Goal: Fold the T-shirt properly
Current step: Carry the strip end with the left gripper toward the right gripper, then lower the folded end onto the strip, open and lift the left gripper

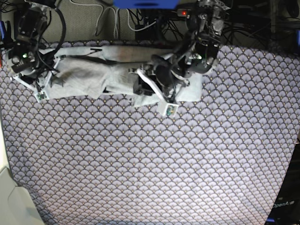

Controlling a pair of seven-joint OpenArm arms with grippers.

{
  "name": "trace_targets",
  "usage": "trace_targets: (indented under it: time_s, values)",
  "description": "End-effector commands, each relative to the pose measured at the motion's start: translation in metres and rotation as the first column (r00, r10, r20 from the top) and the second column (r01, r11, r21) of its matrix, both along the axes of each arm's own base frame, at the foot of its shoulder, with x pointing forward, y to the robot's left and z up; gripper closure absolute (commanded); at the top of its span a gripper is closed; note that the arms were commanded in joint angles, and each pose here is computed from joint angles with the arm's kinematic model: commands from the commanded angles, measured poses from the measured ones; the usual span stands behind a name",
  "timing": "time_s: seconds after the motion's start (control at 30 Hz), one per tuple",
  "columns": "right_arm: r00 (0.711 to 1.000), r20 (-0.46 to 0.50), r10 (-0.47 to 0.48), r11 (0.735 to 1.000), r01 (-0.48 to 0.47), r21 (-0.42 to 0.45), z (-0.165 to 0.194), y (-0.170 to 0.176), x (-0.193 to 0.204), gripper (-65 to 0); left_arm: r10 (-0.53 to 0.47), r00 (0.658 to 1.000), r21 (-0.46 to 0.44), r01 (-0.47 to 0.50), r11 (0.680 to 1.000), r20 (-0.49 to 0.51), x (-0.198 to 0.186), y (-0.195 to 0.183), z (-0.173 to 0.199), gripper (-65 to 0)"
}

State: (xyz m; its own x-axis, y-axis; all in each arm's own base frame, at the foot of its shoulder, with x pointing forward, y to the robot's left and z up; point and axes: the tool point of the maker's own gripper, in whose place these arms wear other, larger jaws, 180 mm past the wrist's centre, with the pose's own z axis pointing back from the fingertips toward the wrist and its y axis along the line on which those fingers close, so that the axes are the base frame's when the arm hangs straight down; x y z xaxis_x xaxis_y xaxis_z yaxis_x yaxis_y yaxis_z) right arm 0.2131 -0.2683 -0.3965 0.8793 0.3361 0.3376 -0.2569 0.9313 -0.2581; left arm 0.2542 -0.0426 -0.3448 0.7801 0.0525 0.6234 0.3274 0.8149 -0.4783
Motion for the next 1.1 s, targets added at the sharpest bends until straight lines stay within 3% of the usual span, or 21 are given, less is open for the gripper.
trace_targets:
  time_s: [0.0, 0.17, 0.3, 0.5, 0.63, 0.83, 0.97, 1.07]
  values:
    - [1.000, 0.031, 0.001, 1.000, -0.001, -0.015, 0.009, -0.005, 0.007, -30.5, -0.010, 0.999, -0.037, 0.012, 0.999, 0.048, 0.005, -0.008, 0.016, -23.1]
    - [1.000, 0.031, 0.003, 1.000, -0.002, -0.015, 0.009, -0.004, 0.007, -30.5, -0.028, 0.998, -0.055, 0.031, 0.998, 0.058, 0.002, -0.018, 0.020, -40.2]
    - [0.999, 0.034, 0.003, 1.000, -0.002, -0.020, 0.010, -0.006, 0.008, -30.5, -0.006, 0.994, -0.060, 0.013, 0.998, 0.113, 0.008, -0.010, 0.038, -46.0]
    - [0.995, 0.095, 0.020, 0.997, -0.013, -0.081, 0.036, -0.017, 0.017, -30.6, 0.172, 0.981, 0.086, -0.180, 0.980, 0.092, 0.020, 0.090, 0.012, -42.4]
    - [0.989, 0.147, -0.020, 0.994, 0.036, -0.108, 0.054, -0.032, 0.022, -31.2, 0.235, 0.969, 0.140, -0.243, 0.960, 0.072, 0.014, 0.134, 0.002, -36.8]
    - [0.981, 0.180, -0.074, 0.990, 0.093, -0.103, 0.062, -0.045, 0.023, -40.6, 0.254, 0.966, 0.138, -0.246, 0.959, -0.050, 0.010, 0.150, -0.034, -14.8]
    - [0.983, 0.174, -0.067, 0.991, 0.085, -0.100, 0.059, -0.042, 0.022, -46.5, 0.252, 0.966, 0.116, -0.244, 0.963, -0.057, 0.014, 0.148, -0.034, -15.7]
    - [0.981, 0.178, -0.070, 0.992, 0.088, -0.094, 0.060, -0.041, 0.024, -47.2, 0.253, 0.966, 0.115, -0.246, 0.962, -0.051, 0.015, 0.149, -0.031, -15.7]
